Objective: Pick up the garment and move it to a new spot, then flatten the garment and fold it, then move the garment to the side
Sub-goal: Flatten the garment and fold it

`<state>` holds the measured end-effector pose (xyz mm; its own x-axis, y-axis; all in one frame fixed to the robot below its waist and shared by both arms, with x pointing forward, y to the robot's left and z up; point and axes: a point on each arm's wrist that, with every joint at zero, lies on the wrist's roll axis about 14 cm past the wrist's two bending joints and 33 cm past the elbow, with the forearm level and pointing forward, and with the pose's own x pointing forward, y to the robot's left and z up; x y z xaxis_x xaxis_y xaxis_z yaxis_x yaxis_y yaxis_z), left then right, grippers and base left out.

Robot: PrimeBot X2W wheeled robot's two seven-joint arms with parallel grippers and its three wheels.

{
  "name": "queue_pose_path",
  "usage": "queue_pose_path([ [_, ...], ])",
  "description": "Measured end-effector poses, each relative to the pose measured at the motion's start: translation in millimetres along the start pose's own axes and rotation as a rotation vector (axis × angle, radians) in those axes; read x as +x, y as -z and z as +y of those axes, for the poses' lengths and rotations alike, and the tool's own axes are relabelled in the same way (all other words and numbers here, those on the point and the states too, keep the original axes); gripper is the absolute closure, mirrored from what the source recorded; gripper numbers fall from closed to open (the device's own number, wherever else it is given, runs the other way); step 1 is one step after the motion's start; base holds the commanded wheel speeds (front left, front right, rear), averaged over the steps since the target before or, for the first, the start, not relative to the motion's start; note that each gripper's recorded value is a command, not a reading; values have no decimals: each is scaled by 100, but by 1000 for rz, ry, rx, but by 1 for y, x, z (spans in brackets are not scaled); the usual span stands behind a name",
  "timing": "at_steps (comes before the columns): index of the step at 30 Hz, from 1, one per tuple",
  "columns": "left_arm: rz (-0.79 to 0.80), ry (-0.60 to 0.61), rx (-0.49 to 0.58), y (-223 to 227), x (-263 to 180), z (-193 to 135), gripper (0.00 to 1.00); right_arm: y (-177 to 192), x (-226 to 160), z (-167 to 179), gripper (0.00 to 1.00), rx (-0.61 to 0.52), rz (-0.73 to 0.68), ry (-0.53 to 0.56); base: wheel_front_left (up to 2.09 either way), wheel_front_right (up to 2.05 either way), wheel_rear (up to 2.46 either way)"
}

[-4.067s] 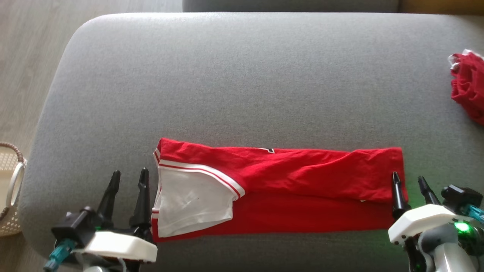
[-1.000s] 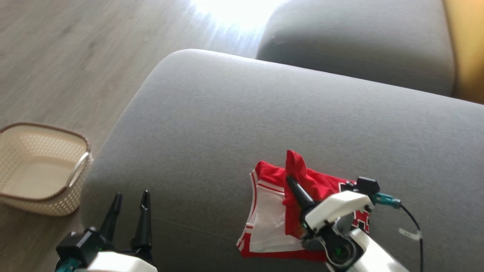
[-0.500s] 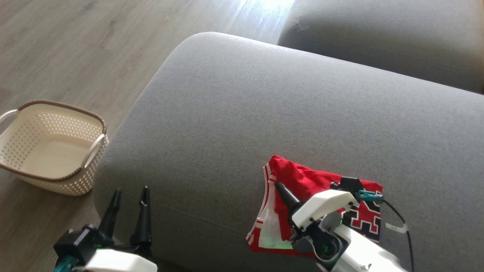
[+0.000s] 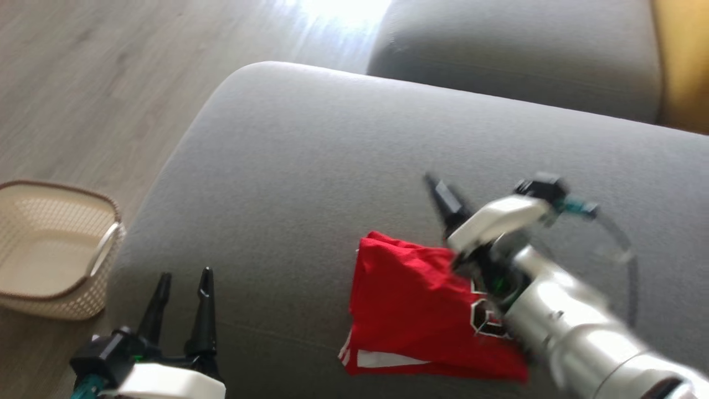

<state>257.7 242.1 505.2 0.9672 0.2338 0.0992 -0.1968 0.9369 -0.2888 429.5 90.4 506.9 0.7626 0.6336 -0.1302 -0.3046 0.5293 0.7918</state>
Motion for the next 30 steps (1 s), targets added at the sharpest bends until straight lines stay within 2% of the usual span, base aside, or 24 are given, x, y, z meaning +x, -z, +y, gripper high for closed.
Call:
queue_pose_path([
  [5, -26, 44, 0, -8, 11, -11, 0, -90, -15, -6, 0, -238, -198, -10, 0, 0, 0],
  [7, -33, 57, 0, -10, 16, -17, 0, -114, -29, -13, 0, -370, -254, -3, 0, 0, 0],
  [10, -34, 70, -5, -10, 23, -24, 0, -140, -56, -29, 0, -467, -346, 31, 0, 0, 0],
  [14, -43, 85, -7, -12, 32, -32, 0, -144, -89, -52, 0, -547, -405, 88, 0, 0, 0],
  [15, -47, 93, -7, -14, 37, -37, 0, -143, -112, -69, 0, -608, -435, 143, 0, 0, 0],
  [16, -47, 93, -7, -14, 37, -37, 0, -143, -112, -69, 0, -608, -435, 143, 0, 0, 0],
  [18, -36, 101, -6, -10, 41, -42, 0, -133, -141, -86, 0, -634, -470, 217, 0, 0, 0],
  [22, -20, 114, -13, -5, 44, -47, 0, -116, -162, -92, 0, -640, -495, 272, 0, 0, 0],
  [30, 3, 120, -21, 2, 45, -50, 0, -124, -175, -82, 0, -700, -542, 285, 0, 0, 0],
])
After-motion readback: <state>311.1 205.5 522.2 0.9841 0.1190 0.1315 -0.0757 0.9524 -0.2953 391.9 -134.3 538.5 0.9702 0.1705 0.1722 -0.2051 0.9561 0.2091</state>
